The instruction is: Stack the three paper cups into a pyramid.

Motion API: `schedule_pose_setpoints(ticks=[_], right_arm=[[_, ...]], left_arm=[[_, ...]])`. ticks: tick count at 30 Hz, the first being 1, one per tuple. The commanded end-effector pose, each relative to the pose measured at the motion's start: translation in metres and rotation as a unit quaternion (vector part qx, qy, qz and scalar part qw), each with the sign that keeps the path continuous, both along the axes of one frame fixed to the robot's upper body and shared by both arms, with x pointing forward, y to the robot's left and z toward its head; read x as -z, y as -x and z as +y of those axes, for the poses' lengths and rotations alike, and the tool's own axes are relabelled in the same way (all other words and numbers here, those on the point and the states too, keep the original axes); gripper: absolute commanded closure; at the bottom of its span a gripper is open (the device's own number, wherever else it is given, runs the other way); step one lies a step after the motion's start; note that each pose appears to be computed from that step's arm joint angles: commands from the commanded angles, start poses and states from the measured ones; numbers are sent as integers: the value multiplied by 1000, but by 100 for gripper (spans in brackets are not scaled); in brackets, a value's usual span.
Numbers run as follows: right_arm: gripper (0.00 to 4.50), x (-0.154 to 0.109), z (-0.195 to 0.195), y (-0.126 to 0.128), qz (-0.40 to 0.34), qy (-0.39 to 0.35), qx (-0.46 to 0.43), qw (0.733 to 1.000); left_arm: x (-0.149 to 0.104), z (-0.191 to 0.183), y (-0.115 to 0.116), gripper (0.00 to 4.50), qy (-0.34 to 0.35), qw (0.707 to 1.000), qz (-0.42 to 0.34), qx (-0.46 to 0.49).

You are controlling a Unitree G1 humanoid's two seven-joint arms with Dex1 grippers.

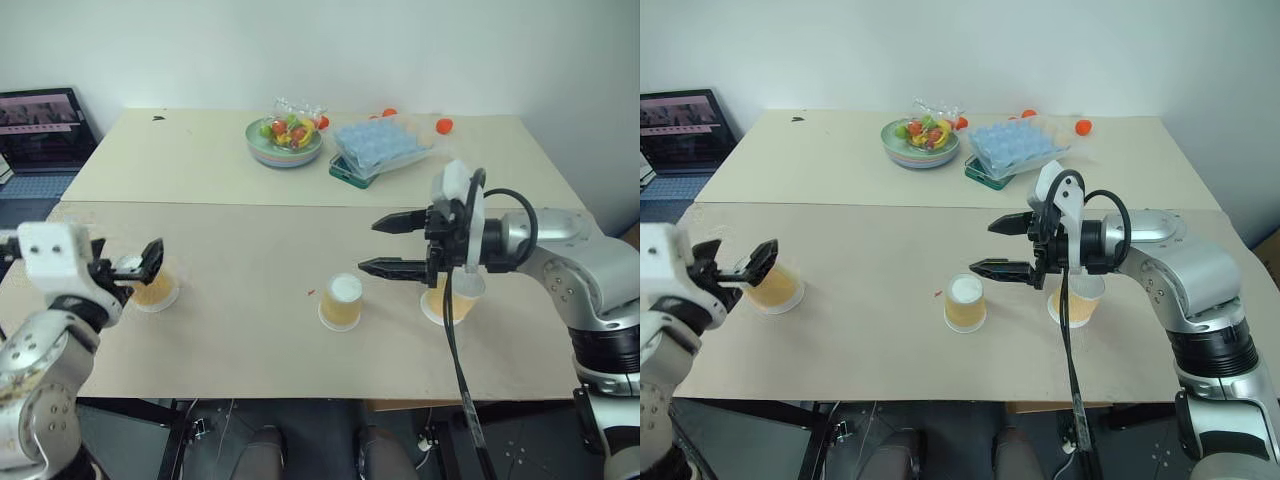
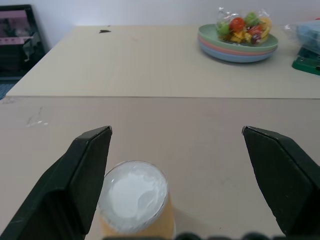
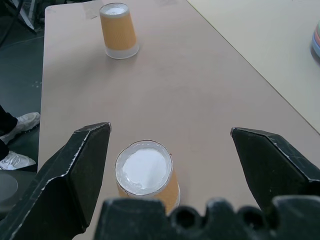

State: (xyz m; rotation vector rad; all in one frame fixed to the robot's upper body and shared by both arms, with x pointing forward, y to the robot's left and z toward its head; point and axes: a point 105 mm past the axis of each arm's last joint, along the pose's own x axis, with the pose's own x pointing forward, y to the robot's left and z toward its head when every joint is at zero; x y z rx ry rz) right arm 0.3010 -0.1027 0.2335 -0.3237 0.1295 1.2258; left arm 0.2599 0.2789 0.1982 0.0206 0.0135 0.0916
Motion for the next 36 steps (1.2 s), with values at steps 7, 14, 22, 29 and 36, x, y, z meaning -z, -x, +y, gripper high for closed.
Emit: schedule_pose_setpoints(ticks=[7, 14, 22, 29, 36], right_arm=[[0, -16, -4, 1, -36, 2, 12, 999], [0, -21, -5, 2, -43, 3, 20, 999], [0, -23, -9, 5, -49, 5, 34, 998], [0, -24, -13, 8, -53, 9, 48, 997], [0, -24, -13, 9, -53, 8, 54, 997]], left_arm=[[12, 15, 3, 5, -2, 999, -37, -23], [25, 16, -19, 5, -11, 999, -33, -20], [37, 17, -24, 5, -10, 999, -29, -18], [46, 17, -30, 5, -2, 1000, -21, -20], [43, 14, -35, 147, -8, 999, -30, -10]])
